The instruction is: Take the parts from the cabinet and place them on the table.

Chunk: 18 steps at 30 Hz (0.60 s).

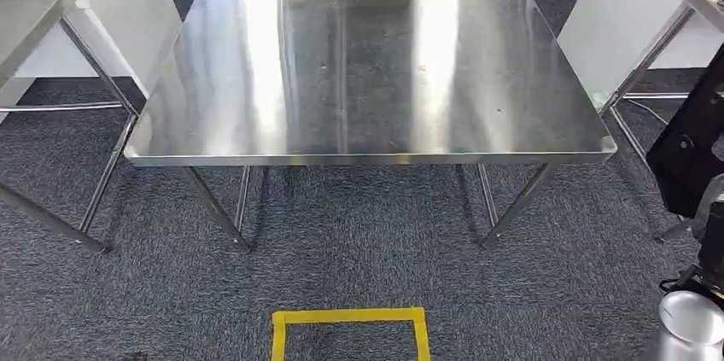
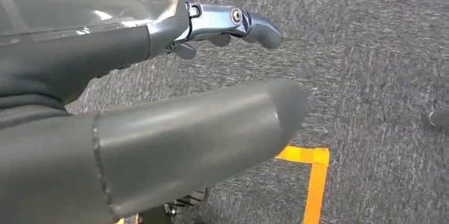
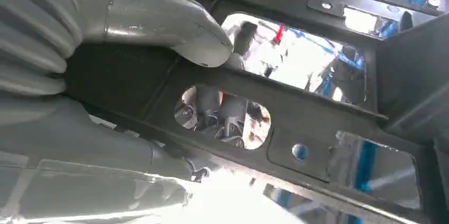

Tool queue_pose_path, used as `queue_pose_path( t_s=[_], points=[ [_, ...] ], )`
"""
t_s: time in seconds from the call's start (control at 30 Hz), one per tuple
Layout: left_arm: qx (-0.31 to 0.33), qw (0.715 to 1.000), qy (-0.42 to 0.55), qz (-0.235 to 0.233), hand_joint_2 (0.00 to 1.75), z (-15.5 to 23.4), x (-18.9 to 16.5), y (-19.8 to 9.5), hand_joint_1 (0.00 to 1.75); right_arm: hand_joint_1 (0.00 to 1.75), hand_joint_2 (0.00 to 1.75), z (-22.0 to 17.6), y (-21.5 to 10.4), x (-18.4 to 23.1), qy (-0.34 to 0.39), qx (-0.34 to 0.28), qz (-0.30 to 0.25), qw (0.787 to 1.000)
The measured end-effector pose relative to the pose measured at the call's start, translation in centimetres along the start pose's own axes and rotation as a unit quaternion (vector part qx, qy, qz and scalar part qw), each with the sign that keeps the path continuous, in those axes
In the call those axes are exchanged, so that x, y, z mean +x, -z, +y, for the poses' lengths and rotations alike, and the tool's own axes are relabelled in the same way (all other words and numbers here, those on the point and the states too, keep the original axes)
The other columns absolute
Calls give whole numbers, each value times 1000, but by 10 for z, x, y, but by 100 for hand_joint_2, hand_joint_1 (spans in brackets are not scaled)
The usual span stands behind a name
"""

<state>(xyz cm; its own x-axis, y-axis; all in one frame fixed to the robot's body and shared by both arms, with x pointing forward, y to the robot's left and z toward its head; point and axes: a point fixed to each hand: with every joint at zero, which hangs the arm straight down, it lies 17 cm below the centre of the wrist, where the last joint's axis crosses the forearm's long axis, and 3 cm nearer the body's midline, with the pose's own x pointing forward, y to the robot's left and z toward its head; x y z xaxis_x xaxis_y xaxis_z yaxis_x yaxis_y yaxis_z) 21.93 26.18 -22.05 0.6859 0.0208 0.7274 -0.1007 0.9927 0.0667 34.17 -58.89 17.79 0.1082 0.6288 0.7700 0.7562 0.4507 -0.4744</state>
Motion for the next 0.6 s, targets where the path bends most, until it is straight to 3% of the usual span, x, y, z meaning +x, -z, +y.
queue_pose_path(
  t_s=[0.6],
  points=[
    [6,1000,-5,0,0,1,2,1,0,171,175,11,15,3,-8,1,-15,1000]
  ],
)
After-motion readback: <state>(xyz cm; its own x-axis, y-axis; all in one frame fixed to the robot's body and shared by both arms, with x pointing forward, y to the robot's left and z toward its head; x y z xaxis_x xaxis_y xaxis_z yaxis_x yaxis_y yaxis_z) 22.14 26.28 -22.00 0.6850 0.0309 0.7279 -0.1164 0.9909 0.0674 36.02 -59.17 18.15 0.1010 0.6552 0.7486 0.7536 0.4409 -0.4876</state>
